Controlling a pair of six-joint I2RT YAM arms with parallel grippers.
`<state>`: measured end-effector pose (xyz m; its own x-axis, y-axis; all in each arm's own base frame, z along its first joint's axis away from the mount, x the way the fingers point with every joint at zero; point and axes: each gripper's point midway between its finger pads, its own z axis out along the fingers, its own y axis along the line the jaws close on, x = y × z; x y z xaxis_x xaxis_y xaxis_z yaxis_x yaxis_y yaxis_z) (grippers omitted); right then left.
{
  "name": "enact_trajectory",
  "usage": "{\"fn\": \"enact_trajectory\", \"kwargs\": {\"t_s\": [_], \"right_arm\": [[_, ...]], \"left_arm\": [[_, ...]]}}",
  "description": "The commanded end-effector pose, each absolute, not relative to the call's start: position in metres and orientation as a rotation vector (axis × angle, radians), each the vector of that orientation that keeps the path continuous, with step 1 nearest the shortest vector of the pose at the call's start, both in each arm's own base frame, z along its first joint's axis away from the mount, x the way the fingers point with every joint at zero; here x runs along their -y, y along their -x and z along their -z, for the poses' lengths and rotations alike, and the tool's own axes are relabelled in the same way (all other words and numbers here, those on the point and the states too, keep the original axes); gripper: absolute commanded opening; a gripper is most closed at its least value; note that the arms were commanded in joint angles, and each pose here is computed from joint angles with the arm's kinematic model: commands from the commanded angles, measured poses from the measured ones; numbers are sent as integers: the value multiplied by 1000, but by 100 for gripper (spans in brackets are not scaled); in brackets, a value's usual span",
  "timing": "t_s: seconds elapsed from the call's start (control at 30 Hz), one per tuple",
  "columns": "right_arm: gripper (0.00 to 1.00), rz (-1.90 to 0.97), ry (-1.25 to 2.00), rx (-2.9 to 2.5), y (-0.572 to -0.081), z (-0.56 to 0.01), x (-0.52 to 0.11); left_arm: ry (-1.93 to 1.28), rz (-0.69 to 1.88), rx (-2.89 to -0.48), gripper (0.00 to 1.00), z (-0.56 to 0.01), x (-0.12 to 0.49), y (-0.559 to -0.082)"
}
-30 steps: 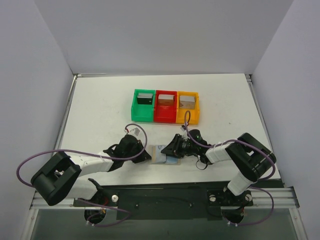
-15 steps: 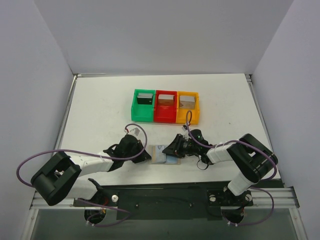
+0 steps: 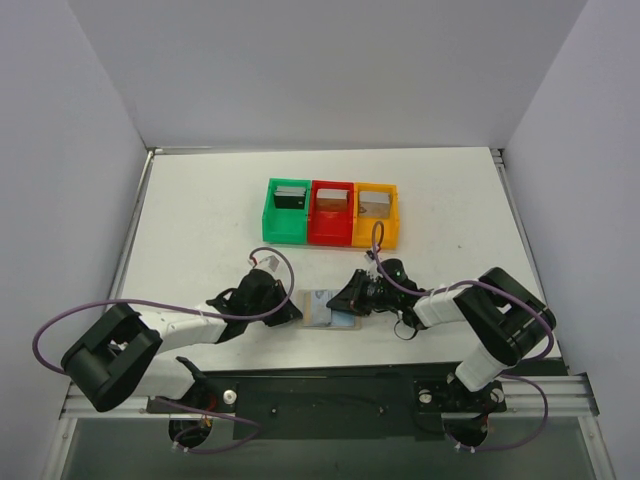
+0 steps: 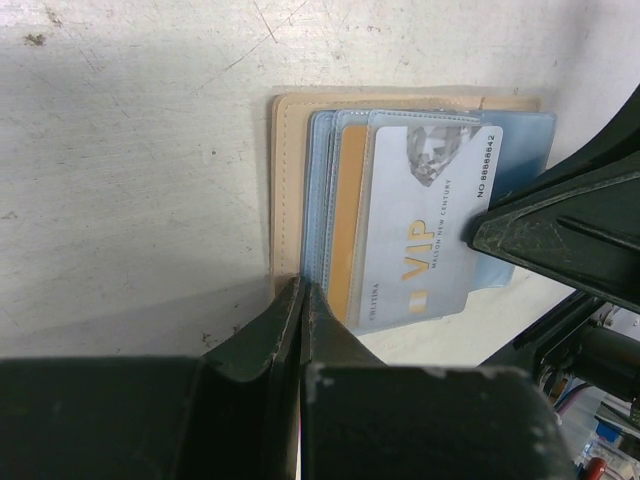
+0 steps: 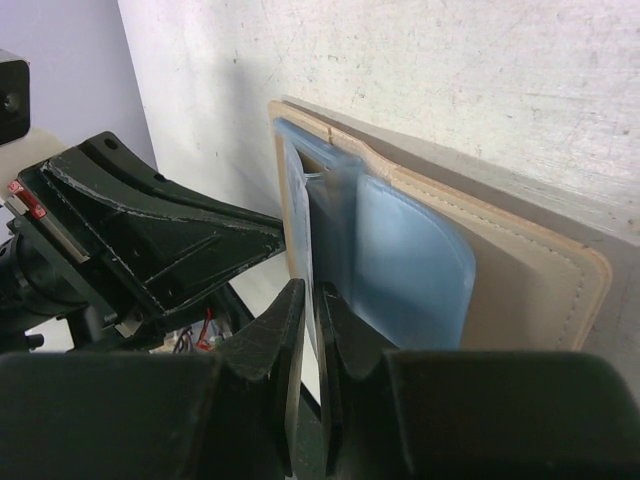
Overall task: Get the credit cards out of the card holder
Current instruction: Remove the credit card from the card holder.
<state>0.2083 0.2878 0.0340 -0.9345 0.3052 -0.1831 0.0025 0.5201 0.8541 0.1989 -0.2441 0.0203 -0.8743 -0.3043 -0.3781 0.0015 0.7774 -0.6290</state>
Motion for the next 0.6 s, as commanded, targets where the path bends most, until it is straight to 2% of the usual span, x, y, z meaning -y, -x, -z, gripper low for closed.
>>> {"fn": "enact_trajectory", "kwargs": {"t_s": [0.0, 0.13, 0.57], "right_arm": [[5, -1405, -210, -2406, -210, -46, -287], [0, -1402, -215, -2408, -210, -46, -286], [0, -1369, -192, -2427, -205, -46, -280]], "left_arm": [[241, 813, -2500, 0, -18, 235, -203], [246, 809, -2500, 0, -18, 233, -203], [265, 784, -2506, 0, -15, 227, -204]]}}
